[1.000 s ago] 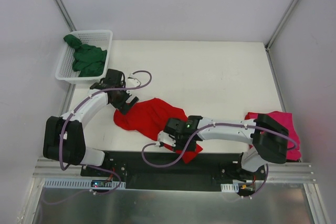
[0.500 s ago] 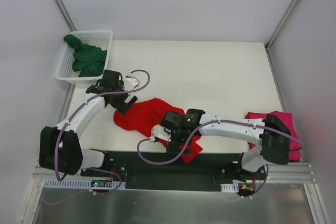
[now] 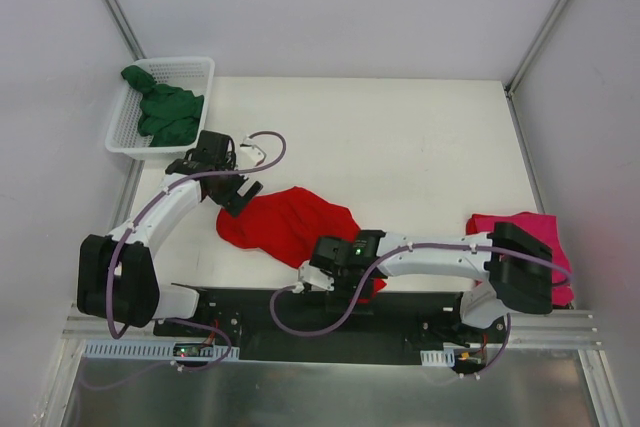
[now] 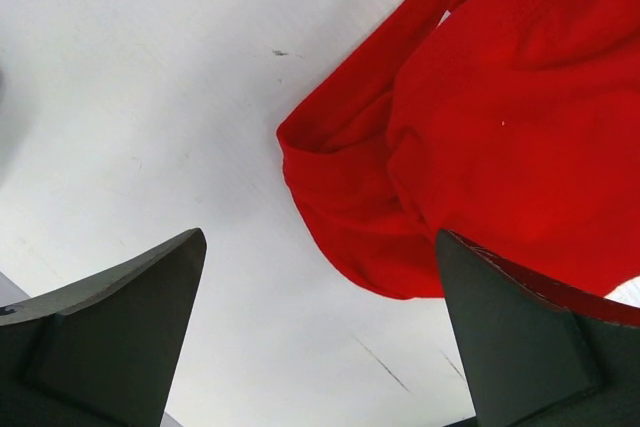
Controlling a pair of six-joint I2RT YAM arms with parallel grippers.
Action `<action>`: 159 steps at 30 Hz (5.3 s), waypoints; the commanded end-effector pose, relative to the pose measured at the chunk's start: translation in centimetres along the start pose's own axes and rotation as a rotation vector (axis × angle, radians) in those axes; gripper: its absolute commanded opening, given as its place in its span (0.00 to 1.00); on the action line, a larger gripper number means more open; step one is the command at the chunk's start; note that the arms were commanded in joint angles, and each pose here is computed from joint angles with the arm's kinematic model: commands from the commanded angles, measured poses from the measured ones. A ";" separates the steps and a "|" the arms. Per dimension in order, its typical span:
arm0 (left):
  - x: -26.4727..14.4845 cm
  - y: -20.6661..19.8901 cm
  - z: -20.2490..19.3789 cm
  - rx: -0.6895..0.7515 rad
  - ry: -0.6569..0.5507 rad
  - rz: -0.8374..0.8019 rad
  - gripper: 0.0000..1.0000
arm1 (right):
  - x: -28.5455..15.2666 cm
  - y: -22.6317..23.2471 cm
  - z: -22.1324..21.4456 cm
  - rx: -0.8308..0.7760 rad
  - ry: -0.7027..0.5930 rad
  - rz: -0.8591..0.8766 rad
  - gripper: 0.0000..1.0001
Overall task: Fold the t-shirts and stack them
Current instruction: Flatten out the tshirt
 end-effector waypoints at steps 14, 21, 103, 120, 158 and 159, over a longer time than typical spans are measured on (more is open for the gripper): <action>-1.8 -0.2 -0.3 0.016 -0.028 0.023 0.99 | 3.3 1.9 3.5 0.060 0.002 -0.017 0.75; -2.1 -0.2 -0.3 0.011 -0.037 0.029 0.99 | 3.5 0.8 2.4 0.042 0.040 -0.085 0.76; -25.4 3.3 7.6 0.340 -0.529 0.543 0.99 | -48.2 -16.2 3.1 -0.346 -0.398 -1.780 0.01; -4.9 -0.1 9.6 -0.297 -0.233 -0.087 0.99 | -52.7 -15.9 5.1 -0.317 -0.374 -1.942 0.01; -2.0 -7.2 20.0 -0.611 -0.337 -1.159 0.99 | -72.1 -6.2 4.4 -0.627 -0.288 -2.627 0.01; -2.0 -7.4 20.0 -0.624 -0.331 -1.189 0.99 | -72.2 -6.1 4.0 -0.622 -0.288 -2.631 0.01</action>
Point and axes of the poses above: each gripper's point midway between its finger pads, its own x axis out along the fingers, its own y axis along the line the jaws close on, z = x × y, the point moved 1 cm from there along -x, back along the fingers, and after that the axes turned 11 degrees about x, right-handed, at the moved point
